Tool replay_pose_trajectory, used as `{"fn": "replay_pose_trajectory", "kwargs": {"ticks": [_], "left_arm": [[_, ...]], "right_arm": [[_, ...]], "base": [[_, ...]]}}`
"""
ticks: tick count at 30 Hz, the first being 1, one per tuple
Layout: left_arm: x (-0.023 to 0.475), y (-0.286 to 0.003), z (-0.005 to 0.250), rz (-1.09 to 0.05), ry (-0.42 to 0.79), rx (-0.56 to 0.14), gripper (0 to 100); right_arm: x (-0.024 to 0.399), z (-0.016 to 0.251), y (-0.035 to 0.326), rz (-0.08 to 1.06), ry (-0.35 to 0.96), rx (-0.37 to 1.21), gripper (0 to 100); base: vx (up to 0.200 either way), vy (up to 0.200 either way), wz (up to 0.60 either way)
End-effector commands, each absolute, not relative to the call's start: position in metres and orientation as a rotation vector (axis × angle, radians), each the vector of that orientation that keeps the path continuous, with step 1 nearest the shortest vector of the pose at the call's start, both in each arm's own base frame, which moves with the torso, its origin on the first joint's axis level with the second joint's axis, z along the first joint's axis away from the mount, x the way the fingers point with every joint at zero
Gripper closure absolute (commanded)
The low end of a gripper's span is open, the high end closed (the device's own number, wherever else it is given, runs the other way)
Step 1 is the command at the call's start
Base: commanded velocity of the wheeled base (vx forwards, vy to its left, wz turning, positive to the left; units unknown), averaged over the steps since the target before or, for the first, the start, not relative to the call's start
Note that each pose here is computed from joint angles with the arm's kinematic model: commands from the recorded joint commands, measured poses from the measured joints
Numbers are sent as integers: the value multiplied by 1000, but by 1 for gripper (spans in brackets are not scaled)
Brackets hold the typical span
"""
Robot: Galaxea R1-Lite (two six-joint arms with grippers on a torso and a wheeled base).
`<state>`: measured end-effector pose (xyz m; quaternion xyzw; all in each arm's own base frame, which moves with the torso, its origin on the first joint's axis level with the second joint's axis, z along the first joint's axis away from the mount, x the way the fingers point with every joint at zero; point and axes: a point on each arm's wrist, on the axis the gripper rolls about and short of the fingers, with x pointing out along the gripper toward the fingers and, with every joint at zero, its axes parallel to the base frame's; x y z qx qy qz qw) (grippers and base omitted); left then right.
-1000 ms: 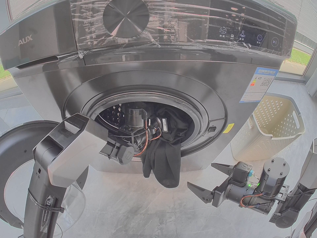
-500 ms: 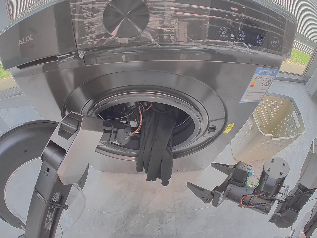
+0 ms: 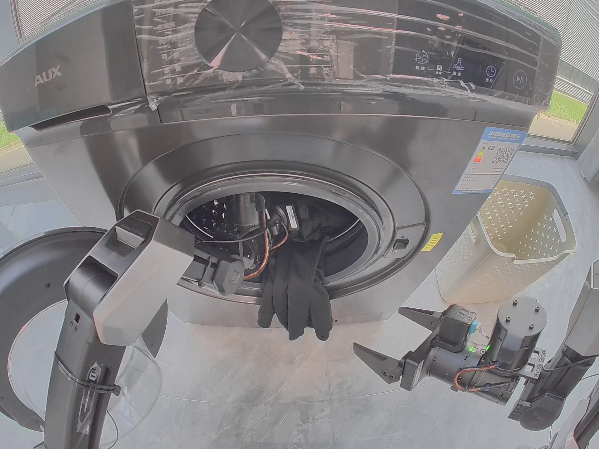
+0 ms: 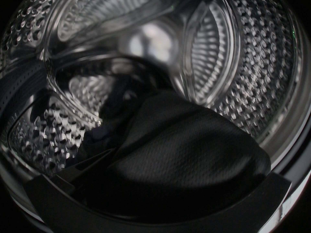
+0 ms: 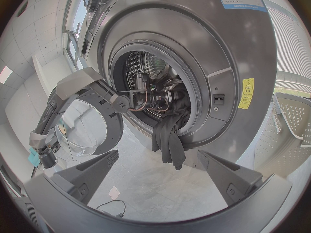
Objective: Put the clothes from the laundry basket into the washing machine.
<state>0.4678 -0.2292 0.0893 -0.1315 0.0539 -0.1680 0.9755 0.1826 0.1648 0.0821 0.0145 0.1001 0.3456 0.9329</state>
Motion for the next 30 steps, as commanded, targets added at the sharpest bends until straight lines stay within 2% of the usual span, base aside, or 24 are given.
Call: {"fn": "replay_pose_trajectory", "kwargs": {"ticks": [1,6,15,16,19,24,30], "left_arm": [[422,-230,100,-439,254,-222,0],[414,-228,75,-465,320,-143,0],[415,-240,44,-501,355,-108,0],[416,-241,42,-503,357,-102,100],[420,-243,37,-503,351,-97,100],[431,-247,51,-494,285,-129,100],[448,-241,80,-424,157,-222,100]], "right_arm": [[182,82,165,706,205,30,0],[182,83,165,708,202,29,0],[183,83,165,708,200,30,0],[183,83,165,708,200,30,0],[183,83,165,709,199,30,0],[182,84,165,709,197,31,0],[183,83,166,708,200,30,0]], "base": [[0,0,0],[0,0,0],[0,0,0],[0,0,0],[0,0,0],[0,0,0],[0,0,0]]}}
